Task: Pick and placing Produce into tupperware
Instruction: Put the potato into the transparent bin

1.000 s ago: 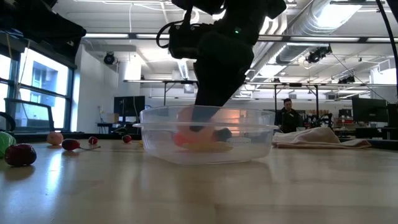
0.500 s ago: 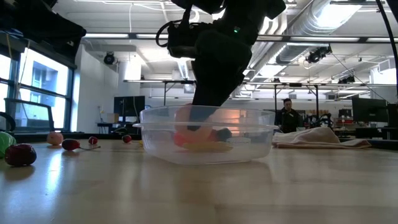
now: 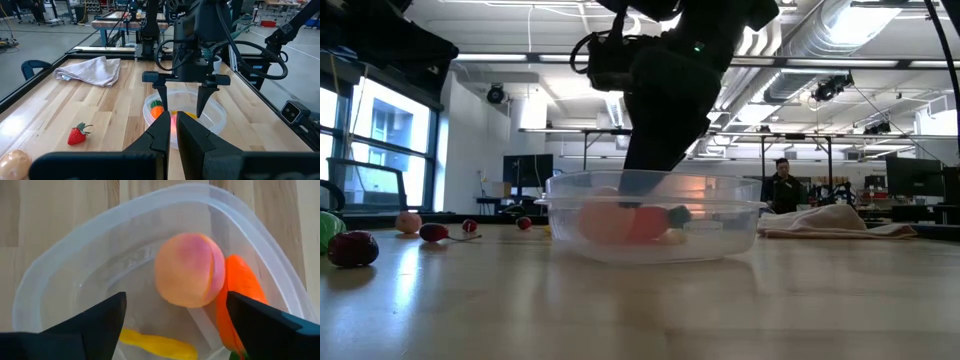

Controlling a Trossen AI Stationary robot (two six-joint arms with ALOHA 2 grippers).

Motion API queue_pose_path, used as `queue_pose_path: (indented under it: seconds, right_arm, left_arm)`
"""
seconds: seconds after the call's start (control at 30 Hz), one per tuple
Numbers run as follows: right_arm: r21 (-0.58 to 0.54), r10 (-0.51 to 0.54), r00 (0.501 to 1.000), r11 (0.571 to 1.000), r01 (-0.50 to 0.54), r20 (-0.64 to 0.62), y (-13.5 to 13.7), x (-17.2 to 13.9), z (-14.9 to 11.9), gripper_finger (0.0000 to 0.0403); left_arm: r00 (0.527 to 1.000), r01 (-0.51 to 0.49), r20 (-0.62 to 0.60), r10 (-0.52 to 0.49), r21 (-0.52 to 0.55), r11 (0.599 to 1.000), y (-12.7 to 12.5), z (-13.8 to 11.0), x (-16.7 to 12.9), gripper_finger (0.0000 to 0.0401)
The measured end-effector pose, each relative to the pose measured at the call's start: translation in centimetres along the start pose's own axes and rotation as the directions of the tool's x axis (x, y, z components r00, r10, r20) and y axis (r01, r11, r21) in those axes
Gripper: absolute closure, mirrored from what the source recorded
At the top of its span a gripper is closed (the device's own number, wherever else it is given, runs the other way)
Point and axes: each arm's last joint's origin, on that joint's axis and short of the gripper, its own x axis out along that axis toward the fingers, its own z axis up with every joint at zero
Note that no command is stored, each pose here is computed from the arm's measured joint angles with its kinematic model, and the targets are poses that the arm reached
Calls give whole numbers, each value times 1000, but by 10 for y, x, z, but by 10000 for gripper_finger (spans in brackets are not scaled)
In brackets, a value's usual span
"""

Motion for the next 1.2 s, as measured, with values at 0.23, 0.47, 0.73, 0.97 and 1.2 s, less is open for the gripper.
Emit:
queue_pose_path:
  seconds: [0.23, 0.47, 0.73, 0.97, 1.2]
  right_arm:
    - [8, -50, 997, 999, 50, 60, -3, -22, 6, 65]
    - [82, -205, 955, 978, 191, 214, -11, -75, 17, 66]
    - [219, -406, 852, 911, 349, 332, -33, -120, 25, 66]
    - [282, -511, 792, 856, 433, 333, -57, -134, 27, 66]
    - [325, -490, 831, 856, 402, 263, -80, -130, 24, 66]
  left_arm:
    - [1000, 0, 0, 0, 0, 1000, 0, 0, 0, 380]
    - [1000, 0, 0, 0, 0, 1000, 0, 0, 0, 380]
    - [1000, 1, 0, -1, 0, 1000, 0, 0, 0, 380]
    - [1000, 0, 0, 0, 0, 1000, 0, 0, 0, 380]
    - [1000, 0, 0, 0, 0, 1000, 0, 0, 0, 380]
